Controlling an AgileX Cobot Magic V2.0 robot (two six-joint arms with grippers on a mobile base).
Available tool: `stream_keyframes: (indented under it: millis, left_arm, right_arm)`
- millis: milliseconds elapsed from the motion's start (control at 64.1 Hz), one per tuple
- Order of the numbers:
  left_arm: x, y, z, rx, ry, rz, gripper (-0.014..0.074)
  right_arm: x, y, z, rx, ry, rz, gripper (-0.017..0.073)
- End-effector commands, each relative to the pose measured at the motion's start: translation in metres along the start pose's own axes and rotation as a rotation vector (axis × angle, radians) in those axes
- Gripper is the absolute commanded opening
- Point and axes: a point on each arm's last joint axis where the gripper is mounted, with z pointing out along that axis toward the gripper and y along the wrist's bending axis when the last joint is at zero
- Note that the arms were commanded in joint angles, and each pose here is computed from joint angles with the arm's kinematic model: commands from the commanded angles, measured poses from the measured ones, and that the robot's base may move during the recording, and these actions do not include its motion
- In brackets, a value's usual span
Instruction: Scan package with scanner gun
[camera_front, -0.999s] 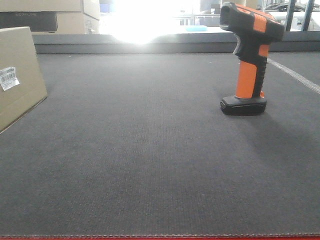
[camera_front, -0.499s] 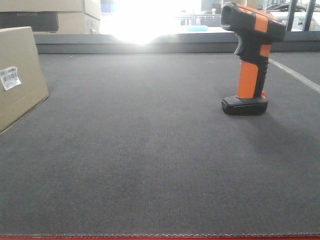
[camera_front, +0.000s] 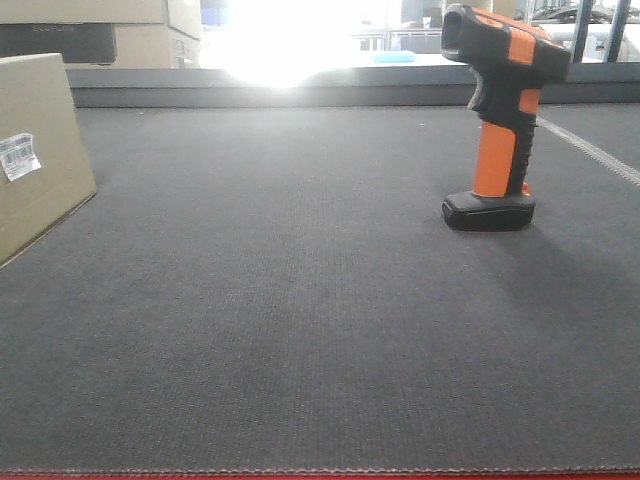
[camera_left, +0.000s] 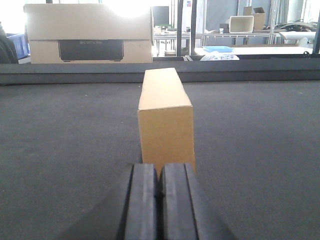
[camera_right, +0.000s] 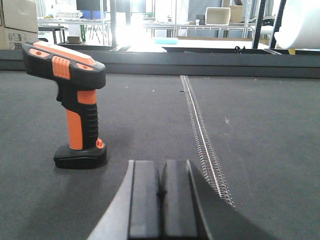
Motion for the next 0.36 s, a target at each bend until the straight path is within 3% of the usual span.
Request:
stream_keyframes:
  millis: [0, 343]
  left_arm:
    - [-0.002, -0.0001, -0.0005, 0.003, -0.019, -0.005, -0.0111]
    - [-0.002, -0.0001, -0.0005, 0.003, -0.019, -0.005, -0.0111]
  right_arm:
    - [-0.001, -0.0004, -0.0002, 0.007, -0.015, -0.006, -0.0154]
    - [-0.001, -0.0004, -0.0002, 0.007, -0.015, -0.006, -0.0154]
